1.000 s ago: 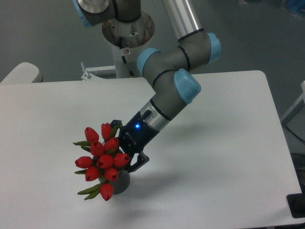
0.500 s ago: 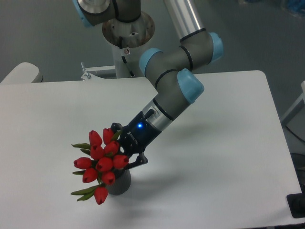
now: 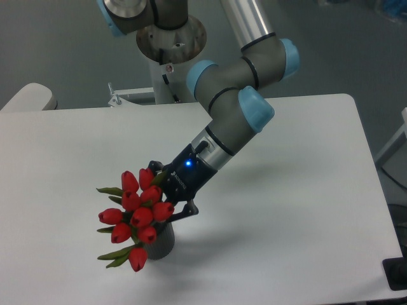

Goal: Pick up the flowers from the vase
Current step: 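Lift the tulip bunch up out of the grey vase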

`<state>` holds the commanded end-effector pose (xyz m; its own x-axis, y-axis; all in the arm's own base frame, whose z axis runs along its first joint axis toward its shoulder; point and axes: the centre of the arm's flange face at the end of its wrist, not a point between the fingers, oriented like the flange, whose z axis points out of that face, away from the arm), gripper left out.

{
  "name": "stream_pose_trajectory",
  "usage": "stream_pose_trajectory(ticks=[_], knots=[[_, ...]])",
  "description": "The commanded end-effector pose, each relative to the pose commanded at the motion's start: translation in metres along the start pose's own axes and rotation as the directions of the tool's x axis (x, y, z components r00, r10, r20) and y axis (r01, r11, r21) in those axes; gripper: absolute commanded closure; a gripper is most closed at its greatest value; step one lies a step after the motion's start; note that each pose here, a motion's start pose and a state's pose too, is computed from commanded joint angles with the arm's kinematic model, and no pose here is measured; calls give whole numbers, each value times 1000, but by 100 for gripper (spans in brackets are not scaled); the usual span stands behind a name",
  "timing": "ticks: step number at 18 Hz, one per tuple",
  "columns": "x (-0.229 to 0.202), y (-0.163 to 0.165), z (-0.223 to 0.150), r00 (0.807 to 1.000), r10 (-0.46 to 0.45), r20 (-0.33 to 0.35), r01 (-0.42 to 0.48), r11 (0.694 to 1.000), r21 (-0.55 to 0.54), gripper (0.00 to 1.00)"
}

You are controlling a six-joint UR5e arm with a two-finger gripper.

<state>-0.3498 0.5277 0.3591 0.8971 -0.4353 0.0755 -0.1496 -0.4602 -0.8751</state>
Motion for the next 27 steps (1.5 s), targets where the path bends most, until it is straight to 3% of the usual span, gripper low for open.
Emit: stream_pose_trajectory(ticks=[19,27], knots=[[-7,-118,-73,994,-81,77,70,988,136,60],[-6,-136,-102,987,-113,117,94,983,156,60]])
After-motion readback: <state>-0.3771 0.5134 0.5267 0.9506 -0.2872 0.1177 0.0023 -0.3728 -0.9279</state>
